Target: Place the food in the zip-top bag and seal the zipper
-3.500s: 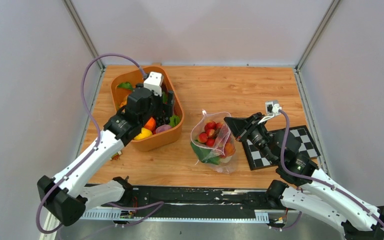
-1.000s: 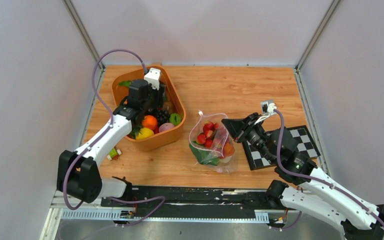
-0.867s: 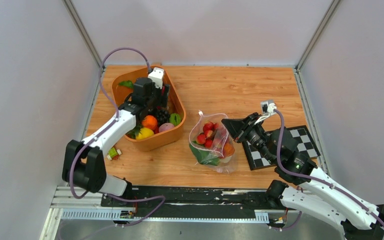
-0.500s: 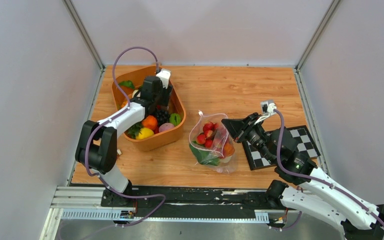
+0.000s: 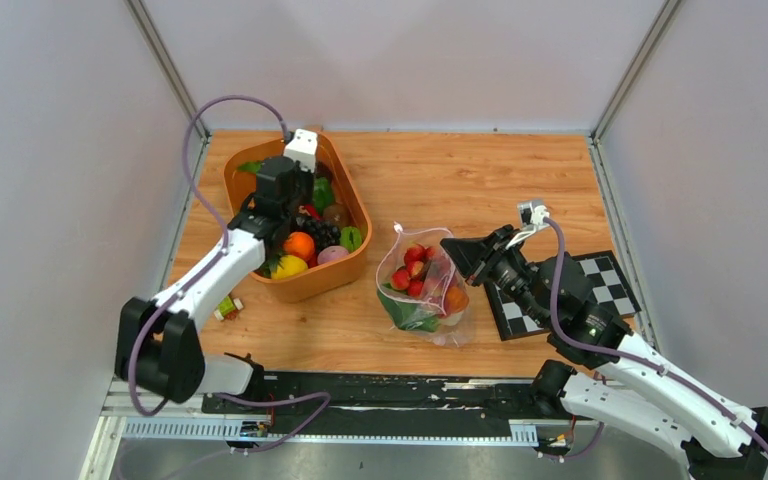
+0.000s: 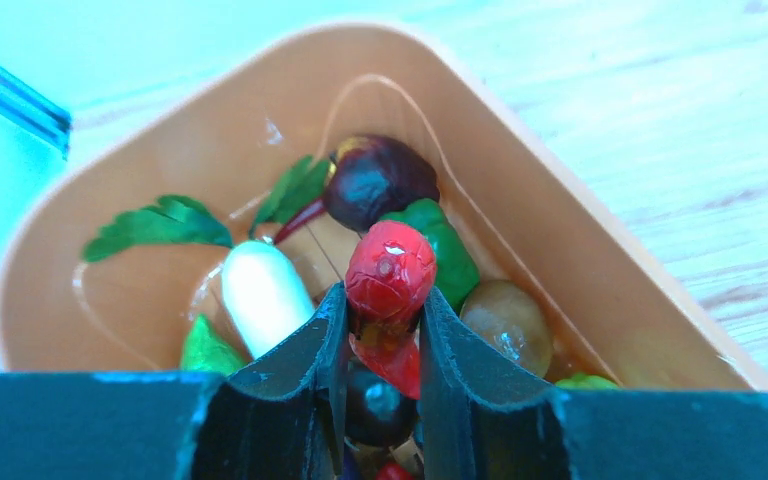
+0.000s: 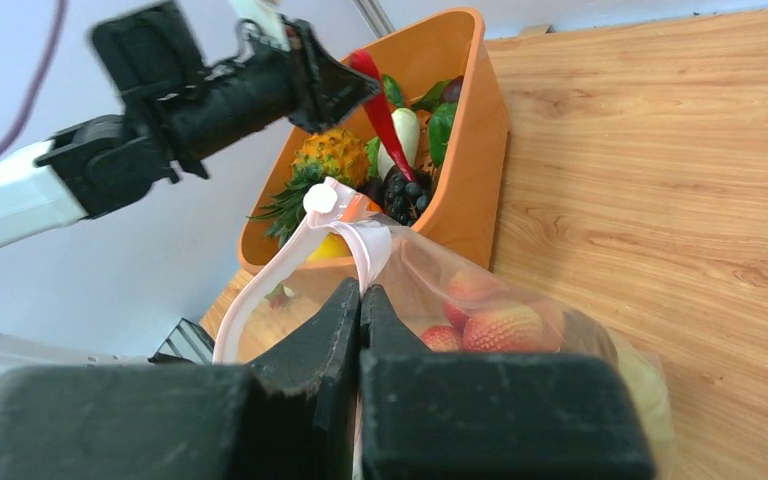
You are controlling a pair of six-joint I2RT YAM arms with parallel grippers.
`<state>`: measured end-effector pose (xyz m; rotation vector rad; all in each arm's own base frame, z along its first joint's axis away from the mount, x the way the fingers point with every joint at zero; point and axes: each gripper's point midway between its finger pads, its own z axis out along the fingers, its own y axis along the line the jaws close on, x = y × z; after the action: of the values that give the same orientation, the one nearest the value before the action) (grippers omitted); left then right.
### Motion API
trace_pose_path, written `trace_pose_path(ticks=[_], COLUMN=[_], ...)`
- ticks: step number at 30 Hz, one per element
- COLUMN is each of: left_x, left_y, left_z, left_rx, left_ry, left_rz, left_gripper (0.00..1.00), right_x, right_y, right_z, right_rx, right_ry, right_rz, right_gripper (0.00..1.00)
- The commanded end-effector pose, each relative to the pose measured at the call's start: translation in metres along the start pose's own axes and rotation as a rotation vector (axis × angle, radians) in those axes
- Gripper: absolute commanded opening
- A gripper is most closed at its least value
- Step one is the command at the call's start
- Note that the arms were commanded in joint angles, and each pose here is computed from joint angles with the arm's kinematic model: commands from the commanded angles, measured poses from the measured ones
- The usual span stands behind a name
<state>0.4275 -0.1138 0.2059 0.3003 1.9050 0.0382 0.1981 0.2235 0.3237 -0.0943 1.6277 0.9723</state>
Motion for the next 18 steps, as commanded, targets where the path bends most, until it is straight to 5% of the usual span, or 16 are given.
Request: trace_pose_path(ticks=[1, 8, 18], left_x=[-0.057, -0.124, -0.177], left_y=[0.016, -0.001, -0.077], left_z=[-0.054, -0.14, -0.242], left_rx=[-0.017, 0.192, 0.763], left_ry=[-0.187, -0.43, -0.626], left_rz=[-0.087, -0.274, -0.373], left_gripper=[0.23, 0.23, 0.23], right_x=[-0.025, -0.024, -0.024], right_y=[0.02, 0.02, 0.019], right_z=[0.0, 0.002, 0.004], right_rx=[-0.062, -0.065, -0.058], right_ry=[-0.064, -0.061, -0.064], right_rz=[0.016, 0.016, 0.016], right_gripper=[0.0, 0.0, 0.0])
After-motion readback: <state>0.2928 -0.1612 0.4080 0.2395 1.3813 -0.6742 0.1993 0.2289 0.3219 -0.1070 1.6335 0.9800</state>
